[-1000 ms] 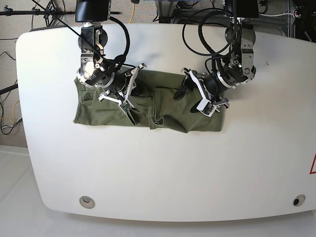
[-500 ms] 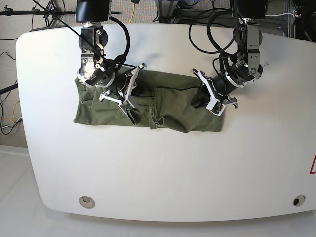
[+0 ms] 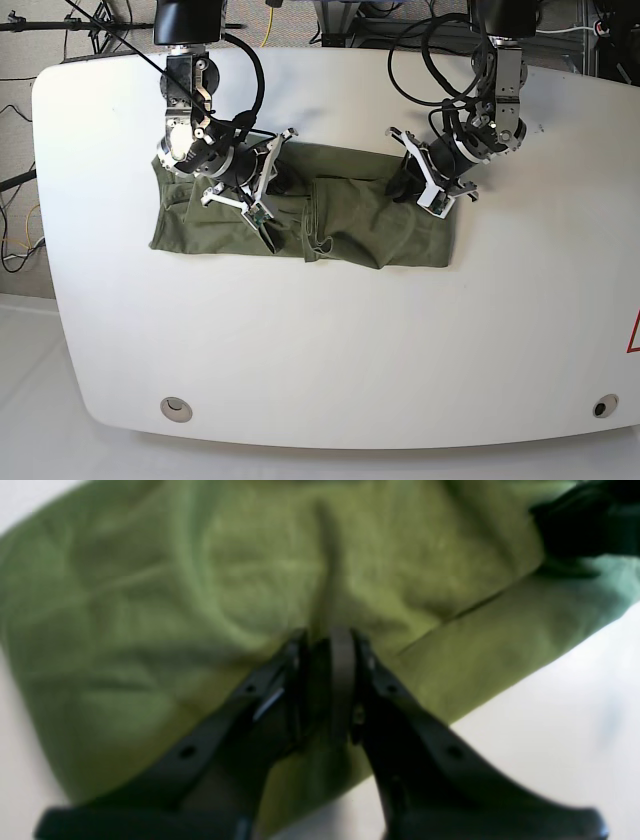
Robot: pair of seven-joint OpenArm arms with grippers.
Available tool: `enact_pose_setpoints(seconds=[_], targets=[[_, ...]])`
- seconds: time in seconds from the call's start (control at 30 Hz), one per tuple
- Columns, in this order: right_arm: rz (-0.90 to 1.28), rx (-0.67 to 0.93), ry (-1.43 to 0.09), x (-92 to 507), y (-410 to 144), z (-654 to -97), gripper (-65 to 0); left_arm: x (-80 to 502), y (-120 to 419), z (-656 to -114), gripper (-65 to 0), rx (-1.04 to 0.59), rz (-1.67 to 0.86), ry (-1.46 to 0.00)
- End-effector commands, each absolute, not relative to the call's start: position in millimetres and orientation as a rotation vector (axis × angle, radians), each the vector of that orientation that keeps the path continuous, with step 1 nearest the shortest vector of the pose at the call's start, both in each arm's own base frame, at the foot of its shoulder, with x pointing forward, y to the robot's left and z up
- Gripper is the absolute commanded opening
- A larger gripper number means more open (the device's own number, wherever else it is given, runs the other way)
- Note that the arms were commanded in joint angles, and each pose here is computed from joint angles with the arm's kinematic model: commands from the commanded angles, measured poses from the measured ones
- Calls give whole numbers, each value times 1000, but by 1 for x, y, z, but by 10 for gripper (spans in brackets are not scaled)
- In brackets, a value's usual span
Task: Fold the T-shirt properly
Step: 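Release the strip end with the right gripper and move it to the folded end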
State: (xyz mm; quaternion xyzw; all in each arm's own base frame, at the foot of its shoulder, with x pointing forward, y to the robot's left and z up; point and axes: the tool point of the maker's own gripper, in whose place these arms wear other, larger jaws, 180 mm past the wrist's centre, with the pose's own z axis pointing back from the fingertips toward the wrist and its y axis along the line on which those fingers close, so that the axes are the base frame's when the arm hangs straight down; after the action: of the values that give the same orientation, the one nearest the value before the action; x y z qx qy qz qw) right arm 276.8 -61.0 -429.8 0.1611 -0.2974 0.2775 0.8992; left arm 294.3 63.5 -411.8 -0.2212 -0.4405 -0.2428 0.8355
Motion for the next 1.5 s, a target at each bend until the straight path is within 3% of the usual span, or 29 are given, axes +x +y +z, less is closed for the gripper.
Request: enact_pose_setpoints(seconds=[0.0,0.3,1.1,1.37,1.47], targets=[[604,268,-495,259,-77,-449,-649,306,63,-397,-566,-467,-517,-991],[603,263,-476,256,-79,-450,-650,309,64,-393,-595,-459,-512,-995],[583,233,-562,270,-88,-425,-641,305,82,-410,-586,-466,-404,-979],[474,136,-734,292,-123,-371,-560,293,82,-423,-580,-461,-414,-948],[369,65,-784,293,-151,-347,-469,288,78,-424,-573,-458,-430,-936]])
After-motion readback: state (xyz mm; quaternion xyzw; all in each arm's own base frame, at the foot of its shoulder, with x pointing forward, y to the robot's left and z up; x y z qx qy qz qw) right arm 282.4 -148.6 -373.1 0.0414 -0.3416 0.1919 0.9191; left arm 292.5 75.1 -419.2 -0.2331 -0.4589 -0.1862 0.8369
